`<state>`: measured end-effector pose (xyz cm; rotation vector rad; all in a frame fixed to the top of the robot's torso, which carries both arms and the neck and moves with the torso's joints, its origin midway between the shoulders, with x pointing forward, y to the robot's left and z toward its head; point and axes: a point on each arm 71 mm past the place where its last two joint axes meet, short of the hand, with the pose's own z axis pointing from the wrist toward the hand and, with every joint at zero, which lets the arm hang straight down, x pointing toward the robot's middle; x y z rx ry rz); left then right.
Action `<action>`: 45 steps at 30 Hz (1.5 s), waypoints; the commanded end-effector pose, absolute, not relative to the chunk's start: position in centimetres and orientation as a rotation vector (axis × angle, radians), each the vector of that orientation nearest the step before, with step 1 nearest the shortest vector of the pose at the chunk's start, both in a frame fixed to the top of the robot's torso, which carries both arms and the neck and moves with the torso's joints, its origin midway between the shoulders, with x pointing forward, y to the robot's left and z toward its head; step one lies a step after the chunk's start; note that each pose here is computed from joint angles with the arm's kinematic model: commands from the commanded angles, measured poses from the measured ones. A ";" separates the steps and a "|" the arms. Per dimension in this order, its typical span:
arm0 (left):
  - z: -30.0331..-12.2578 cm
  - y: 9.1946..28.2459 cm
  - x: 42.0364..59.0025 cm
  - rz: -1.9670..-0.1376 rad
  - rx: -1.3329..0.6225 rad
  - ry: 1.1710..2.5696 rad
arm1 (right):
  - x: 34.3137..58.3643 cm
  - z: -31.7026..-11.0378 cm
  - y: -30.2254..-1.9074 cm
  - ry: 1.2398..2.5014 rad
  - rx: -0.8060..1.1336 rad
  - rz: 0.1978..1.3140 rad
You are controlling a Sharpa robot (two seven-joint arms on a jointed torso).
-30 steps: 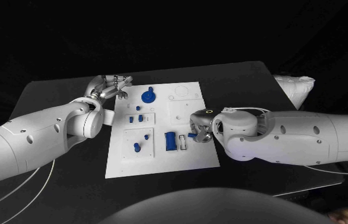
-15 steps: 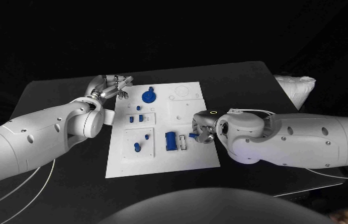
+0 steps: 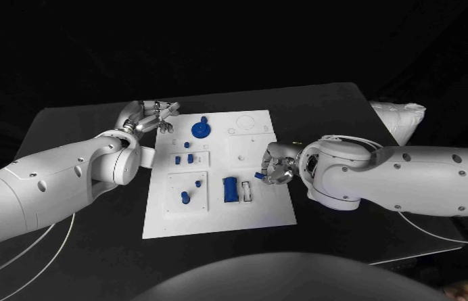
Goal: Assemble the parts on the task board
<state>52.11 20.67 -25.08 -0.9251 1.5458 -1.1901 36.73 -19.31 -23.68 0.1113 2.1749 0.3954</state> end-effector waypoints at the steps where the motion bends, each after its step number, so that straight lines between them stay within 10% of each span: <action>1: -25.0 20.4 52.1 -1.210 -0.914 1.553 | 36.6 -23.5 -19.2 2.224 0.263 0.495; 23: -25.0 20.2 52.1 -1.213 -0.913 1.555 | 36.8 -25.8 -20.3 2.521 0.937 0.589; 45: -25.0 20.2 52.1 -1.211 -0.914 1.556 | 37.0 -27.8 -20.0 2.537 1.144 0.568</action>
